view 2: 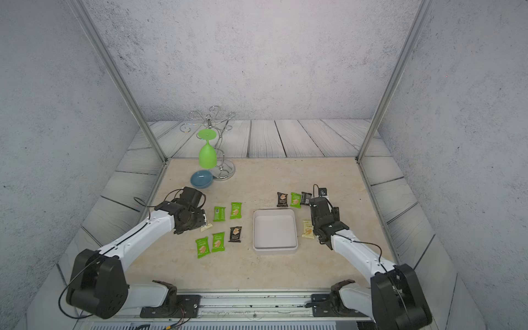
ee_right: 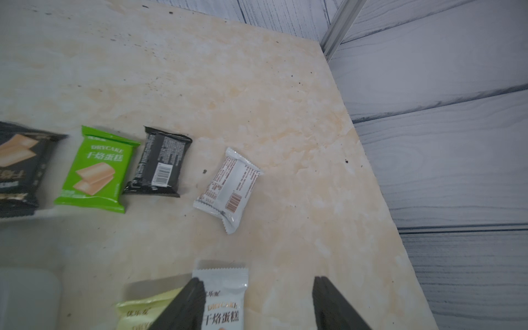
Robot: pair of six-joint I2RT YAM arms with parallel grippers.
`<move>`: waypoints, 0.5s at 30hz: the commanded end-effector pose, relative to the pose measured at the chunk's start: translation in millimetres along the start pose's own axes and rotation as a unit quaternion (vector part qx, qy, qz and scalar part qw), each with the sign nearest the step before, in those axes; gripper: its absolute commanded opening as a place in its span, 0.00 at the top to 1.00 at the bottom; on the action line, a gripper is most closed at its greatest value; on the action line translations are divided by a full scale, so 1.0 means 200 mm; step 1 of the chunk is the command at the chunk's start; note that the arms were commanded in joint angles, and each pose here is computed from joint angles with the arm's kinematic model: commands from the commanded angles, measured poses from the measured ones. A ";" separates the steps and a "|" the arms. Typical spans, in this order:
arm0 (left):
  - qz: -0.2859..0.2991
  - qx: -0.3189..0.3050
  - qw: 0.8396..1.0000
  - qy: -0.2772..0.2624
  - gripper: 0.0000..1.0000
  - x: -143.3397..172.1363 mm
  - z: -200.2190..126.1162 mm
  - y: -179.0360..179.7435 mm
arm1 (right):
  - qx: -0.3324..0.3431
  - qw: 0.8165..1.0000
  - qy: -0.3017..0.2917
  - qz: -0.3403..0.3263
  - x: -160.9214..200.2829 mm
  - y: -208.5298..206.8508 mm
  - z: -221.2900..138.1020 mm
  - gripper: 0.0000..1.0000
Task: Take the cookies out of the storage box
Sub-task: Reset both arms
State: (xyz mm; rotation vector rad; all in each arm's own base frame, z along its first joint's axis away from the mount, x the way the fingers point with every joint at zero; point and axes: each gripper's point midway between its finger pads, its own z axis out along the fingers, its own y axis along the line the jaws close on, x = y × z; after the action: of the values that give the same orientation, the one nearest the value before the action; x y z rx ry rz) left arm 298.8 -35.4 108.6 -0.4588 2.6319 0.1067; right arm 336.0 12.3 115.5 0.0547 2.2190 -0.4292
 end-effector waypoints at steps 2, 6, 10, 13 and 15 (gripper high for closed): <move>0.024 -0.048 0.991 -0.121 0.22 -0.31 -0.06 0.23 | 0.017 0.995 -0.058 0.073 -0.10 -0.07 0.14 0.35; 0.035 -0.056 0.972 -0.225 0.17 -0.51 -0.04 0.35 | 0.008 0.990 -0.083 0.113 -0.11 -0.12 0.23 0.34; 0.037 -0.062 0.961 -0.268 0.16 -0.57 0.05 0.40 | 0.027 0.984 -0.124 0.122 -0.12 -0.22 0.23 0.20; 0.053 -0.030 0.962 -0.267 0.16 -0.58 0.14 0.32 | 0.014 0.974 -0.162 0.156 -0.09 -0.25 0.29 0.01; 0.050 -0.025 0.959 -0.276 0.16 -0.58 0.18 0.31 | -0.029 0.986 -0.111 0.124 -0.07 -0.16 0.33 0.01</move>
State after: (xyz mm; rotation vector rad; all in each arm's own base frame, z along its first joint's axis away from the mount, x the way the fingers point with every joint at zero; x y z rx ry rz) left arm 368.3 66.6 112.7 -0.3211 2.2259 0.3186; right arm 369.2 -52.9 82.0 0.3106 2.0076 -0.3380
